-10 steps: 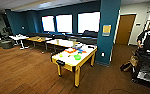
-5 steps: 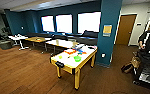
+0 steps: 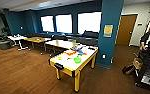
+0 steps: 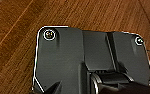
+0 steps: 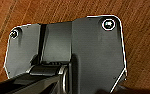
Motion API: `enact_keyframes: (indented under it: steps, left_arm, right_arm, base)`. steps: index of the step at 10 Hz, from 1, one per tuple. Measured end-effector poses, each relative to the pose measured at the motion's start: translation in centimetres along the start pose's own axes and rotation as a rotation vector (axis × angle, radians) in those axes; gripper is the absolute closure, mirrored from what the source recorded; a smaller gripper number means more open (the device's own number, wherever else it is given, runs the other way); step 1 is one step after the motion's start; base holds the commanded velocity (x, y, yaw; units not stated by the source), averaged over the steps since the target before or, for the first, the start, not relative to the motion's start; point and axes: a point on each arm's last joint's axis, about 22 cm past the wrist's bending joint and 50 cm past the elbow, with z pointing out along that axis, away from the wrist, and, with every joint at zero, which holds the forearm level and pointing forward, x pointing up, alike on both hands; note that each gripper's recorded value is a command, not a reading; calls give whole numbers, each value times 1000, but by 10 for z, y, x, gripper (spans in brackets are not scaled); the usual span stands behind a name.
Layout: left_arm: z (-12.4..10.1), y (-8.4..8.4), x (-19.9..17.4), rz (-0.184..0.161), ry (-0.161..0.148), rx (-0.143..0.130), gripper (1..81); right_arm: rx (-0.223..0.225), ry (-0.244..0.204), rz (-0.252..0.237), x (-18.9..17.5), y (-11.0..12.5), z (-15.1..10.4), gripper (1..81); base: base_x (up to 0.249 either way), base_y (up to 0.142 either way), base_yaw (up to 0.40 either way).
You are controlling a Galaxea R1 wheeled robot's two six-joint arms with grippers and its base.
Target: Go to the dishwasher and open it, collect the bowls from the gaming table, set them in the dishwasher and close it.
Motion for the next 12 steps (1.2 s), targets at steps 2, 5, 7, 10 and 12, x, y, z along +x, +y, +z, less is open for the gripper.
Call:
enact_keyframes:
  steps: [2, 5, 7, 10, 12]
  left_arm:
    - [0, 2, 0, 0, 0, -3, 10]
    - [0, -2, 1, 0, 0, 3, 10]
    - [0, 0, 0, 0, 0, 0, 10]
    - [0, 0, 0, 0, 0, 0, 10]
    - [0, 0, 0, 0, 0, 0, 10]
  right_arm:
    - [-2, 0, 0, 0, 2, 0, 10]
    - [3, 1, 0, 2, -2, 1, 10]
    - [5, 1, 0, 1, -5, 1, 10]
    - [3, 1, 0, 2, -2, 1, 10]
    - [5, 2, 0, 2, -4, 1, 10]
  base:
    - [125, 85, 0]
    - [121, 68, 0]
    - [123, 61, 0]
    - [126, 61, 0]
    - [135, 0, 0]
